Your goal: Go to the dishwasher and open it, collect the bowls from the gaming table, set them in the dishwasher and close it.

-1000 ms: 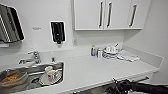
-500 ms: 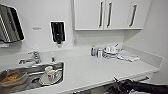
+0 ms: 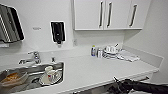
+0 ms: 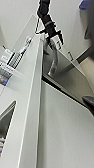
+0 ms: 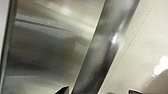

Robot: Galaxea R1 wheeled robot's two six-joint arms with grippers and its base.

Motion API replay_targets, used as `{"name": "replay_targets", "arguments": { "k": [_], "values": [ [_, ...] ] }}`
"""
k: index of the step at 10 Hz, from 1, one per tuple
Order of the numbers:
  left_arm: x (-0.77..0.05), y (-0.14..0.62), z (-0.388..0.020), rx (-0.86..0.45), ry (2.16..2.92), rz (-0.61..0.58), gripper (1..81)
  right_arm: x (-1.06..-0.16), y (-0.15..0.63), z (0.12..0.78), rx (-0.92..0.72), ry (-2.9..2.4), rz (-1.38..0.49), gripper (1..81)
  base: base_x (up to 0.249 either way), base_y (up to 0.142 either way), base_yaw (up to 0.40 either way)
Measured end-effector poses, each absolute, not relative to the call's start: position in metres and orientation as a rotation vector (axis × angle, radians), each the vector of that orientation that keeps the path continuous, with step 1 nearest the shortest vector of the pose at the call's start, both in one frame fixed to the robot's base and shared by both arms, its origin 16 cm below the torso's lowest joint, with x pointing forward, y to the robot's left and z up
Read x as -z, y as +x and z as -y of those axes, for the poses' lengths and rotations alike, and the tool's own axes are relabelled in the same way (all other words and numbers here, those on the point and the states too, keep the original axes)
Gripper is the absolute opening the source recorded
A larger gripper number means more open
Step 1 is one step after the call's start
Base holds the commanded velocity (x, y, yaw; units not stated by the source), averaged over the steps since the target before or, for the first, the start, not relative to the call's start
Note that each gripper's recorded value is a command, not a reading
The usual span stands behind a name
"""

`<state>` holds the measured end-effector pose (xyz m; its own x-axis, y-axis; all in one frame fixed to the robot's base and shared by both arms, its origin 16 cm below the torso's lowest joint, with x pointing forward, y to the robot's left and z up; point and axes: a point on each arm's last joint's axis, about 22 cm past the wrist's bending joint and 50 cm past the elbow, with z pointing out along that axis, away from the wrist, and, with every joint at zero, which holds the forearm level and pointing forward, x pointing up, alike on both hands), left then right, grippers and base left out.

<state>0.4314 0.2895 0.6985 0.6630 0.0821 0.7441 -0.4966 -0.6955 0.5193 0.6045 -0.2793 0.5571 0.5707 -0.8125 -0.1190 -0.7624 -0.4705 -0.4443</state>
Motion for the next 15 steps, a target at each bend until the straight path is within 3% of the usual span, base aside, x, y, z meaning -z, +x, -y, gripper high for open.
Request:
{"name": "replay_targets", "arguments": {
  "k": [15],
  "values": [
    [-0.697, 0.433, -0.289, -0.999, 2.140, 0.319, 81.1, -0.534, 0.573, 0.301, 0.151, -2.352, -1.315, 81.1, -0.016, 0.000, 0.000]
  ]
}}
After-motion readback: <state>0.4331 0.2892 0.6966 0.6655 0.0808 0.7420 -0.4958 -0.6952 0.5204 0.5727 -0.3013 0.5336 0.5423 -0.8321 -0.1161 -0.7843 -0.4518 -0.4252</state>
